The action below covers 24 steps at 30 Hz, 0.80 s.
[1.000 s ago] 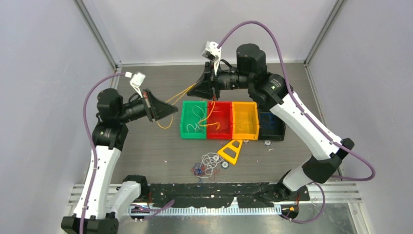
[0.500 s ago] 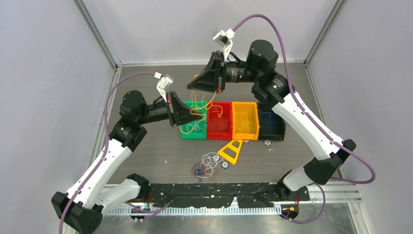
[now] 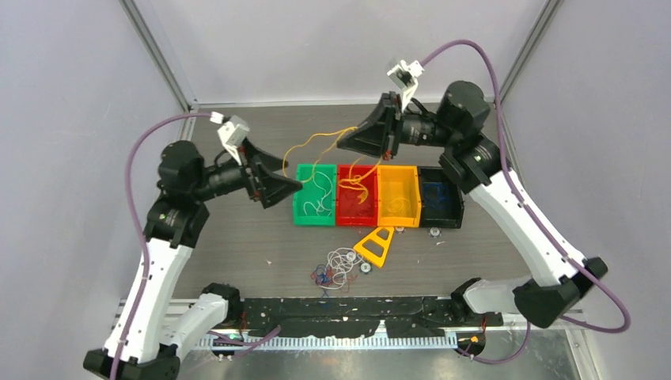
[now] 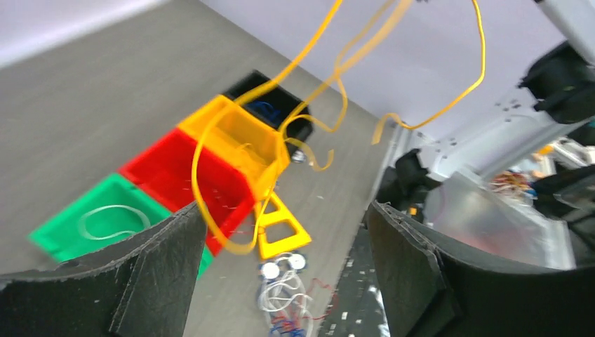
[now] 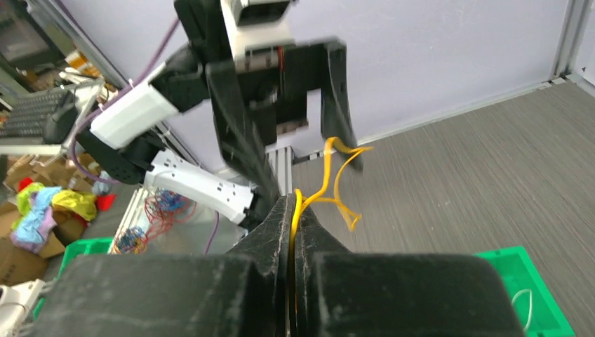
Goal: Untangle the cables
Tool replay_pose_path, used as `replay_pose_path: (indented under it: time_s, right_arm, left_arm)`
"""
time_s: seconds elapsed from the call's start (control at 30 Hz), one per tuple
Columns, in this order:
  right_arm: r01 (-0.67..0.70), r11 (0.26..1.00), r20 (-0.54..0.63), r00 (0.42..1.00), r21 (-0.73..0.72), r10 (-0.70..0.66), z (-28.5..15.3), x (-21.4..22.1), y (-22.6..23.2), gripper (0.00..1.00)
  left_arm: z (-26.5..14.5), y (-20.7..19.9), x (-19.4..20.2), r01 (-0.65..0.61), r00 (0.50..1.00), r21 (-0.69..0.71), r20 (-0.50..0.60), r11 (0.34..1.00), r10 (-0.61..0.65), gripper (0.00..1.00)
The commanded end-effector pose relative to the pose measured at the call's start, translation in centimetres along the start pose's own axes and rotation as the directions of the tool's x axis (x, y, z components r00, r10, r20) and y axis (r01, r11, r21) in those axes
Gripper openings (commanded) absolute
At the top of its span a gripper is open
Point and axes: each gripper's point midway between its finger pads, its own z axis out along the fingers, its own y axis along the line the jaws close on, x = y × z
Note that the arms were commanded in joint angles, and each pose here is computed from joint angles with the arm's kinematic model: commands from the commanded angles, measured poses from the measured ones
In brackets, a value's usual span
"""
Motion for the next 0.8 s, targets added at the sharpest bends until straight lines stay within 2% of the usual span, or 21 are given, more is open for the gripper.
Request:
replay_pose_path:
  time_s: [0.0, 0.1, 0.27, 0.47, 0.53, 0.77]
  right_arm:
    - [0.144, 0.989, -0.036, 0.989, -0.043, -0.146, -2.3, 1.8, 2.4, 0.05]
    - [0.137, 0.99, -0.06, 0.988, -0.046, -0.139, -2.3, 3.0, 2.1, 0.05]
    - [0.162, 0.986, -0.105, 0.981, -0.046, -0.166, -2.2, 4.0, 2.0, 0.05]
    - [0.192, 0.978, -0.164, 0.965, -0.085, -0.203, -1.8, 5.9, 2.9, 0.06]
    - [0.197, 0.975, -0.182, 0.96, -0.102, -0.213, -1.7, 6.5, 3.5, 0.05]
    - [0.232, 0.965, -0.207, 0.945, -0.121, -0.253, -1.6, 7.4, 3.8, 0.05]
  left_arm:
    - [-2.9, -1.7, -2.1, -0.221, 0.975, 0.013, 0.017, 0.975, 0.221, 0.87]
    - [-2.4, -3.1, -3.8, -0.306, 0.952, 0.045, 0.045, 0.951, 0.304, 0.97]
    - [-0.7, -3.6, -5.6, -0.44, 0.898, 0.05, 0.033, 0.897, 0.439, 0.99]
    - [1.8, -4.1, -4.4, -0.571, 0.82, 0.087, -0.003, 0.817, 0.573, 0.99]
    - [2.4, -4.1, -3.9, -0.584, 0.807, 0.115, -0.02, 0.804, 0.59, 0.98]
    - [4.1, -5.9, -1.1, -0.584, 0.782, 0.283, -0.055, 0.761, 0.62, 0.8]
